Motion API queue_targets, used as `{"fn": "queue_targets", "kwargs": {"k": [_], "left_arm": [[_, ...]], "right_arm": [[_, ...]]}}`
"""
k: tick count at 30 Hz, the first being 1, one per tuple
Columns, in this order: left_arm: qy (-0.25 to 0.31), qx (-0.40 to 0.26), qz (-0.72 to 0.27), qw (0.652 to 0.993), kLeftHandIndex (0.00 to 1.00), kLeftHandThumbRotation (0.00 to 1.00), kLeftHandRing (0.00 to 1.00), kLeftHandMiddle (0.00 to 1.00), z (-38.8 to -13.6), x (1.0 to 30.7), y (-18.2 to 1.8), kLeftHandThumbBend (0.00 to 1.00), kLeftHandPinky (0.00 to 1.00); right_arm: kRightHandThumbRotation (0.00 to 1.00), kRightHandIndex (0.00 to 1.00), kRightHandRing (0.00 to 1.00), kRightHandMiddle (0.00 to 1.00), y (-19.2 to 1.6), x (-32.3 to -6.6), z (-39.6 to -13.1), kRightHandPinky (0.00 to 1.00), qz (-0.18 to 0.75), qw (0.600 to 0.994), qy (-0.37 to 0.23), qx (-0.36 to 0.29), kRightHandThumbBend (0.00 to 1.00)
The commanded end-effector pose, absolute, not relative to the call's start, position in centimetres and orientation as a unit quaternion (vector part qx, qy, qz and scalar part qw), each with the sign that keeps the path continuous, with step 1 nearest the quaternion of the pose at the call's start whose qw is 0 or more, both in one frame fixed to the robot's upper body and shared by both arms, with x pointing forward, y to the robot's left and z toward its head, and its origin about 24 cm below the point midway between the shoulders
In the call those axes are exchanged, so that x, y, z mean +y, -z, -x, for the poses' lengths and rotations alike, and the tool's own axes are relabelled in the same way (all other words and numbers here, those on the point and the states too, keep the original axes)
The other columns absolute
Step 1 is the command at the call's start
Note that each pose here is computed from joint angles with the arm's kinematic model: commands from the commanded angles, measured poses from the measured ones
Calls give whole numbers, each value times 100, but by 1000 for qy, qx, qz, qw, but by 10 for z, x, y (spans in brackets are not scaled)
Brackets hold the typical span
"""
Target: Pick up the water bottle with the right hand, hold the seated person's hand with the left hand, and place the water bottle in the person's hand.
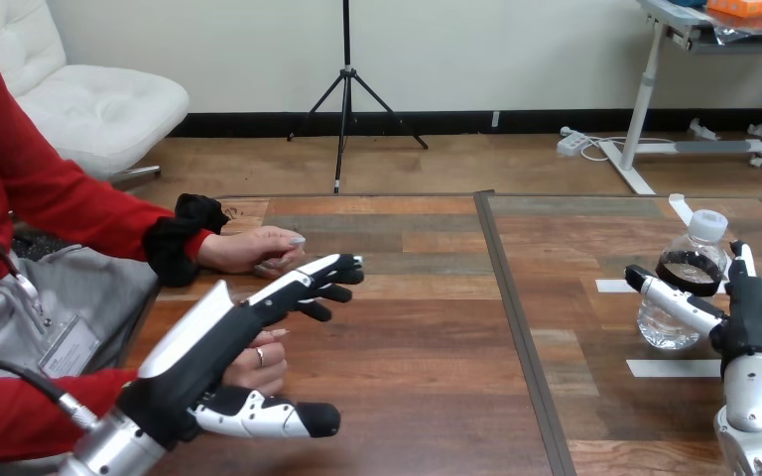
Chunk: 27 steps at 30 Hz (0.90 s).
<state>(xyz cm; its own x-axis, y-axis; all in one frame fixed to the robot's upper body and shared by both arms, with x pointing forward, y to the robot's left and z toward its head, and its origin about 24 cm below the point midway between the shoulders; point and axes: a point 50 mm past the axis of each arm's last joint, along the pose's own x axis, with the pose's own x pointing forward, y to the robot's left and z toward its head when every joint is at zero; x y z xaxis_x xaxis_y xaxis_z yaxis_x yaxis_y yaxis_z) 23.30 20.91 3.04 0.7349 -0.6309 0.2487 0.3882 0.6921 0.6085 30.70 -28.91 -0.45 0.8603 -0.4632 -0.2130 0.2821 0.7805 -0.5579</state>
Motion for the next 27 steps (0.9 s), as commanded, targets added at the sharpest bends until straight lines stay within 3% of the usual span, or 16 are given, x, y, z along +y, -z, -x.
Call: {"fn": "queue_targets", "kwargs": {"k": [1, 15, 27], "left_arm": [[272, -272, -272, 882, 89, 71, 80, 85, -240, 212, -51, 100, 71], [277, -273, -262, 883, 89, 70, 76, 84, -238, 212, -53, 100, 65], [277, -276, -255, 884, 89, 70, 76, 84, -238, 211, -56, 100, 63]], "right_arm": [[41, 100, 93, 98, -29, -286, -333, 75, 260, 935, 209, 118, 100], [30, 97, 86, 92, -28, -281, -335, 74, 258, 935, 212, 120, 100], [14, 82, 74, 79, -27, -277, -336, 64, 226, 939, 228, 121, 100]]}}
